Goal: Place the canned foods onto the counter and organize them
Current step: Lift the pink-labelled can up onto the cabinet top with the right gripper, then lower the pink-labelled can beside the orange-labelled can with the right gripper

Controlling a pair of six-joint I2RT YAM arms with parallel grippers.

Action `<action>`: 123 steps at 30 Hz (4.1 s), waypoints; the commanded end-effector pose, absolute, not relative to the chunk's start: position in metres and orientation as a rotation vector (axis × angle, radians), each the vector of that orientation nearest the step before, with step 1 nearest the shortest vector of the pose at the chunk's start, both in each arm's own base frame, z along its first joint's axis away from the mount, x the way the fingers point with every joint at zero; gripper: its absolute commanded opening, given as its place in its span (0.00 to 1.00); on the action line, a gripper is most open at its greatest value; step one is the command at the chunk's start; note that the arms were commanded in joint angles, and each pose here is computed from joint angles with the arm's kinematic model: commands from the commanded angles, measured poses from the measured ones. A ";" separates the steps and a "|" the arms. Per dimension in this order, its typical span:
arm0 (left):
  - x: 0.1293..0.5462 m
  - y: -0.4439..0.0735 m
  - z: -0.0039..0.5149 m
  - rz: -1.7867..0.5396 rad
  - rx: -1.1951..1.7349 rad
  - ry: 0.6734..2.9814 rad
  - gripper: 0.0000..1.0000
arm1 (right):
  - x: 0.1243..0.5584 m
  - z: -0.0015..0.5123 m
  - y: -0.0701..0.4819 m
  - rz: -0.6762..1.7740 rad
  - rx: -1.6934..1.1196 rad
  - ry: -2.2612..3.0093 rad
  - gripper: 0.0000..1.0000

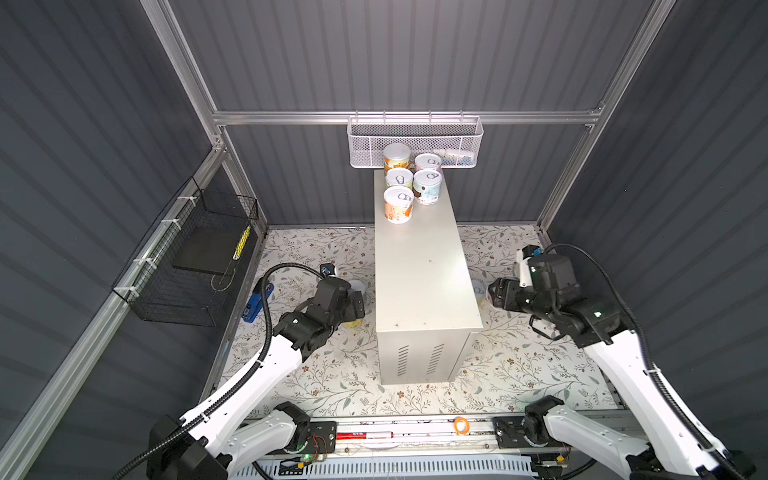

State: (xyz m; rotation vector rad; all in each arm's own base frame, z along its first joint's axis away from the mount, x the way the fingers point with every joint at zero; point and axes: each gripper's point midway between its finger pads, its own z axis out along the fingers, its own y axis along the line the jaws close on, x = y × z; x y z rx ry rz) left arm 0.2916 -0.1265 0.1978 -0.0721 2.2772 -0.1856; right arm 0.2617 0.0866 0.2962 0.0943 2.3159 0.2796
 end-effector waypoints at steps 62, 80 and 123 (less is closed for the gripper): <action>0.310 -0.128 0.221 -0.209 -0.076 2.192 0.94 | 0.370 0.420 0.260 0.303 -0.391 2.169 0.73; 0.316 -0.135 0.232 -0.235 -0.051 2.182 0.95 | 0.369 0.445 0.263 0.366 -0.396 2.085 0.89; 0.317 -0.139 0.252 -0.248 -0.011 2.152 0.92 | 0.310 0.407 0.236 0.492 -0.320 2.083 0.46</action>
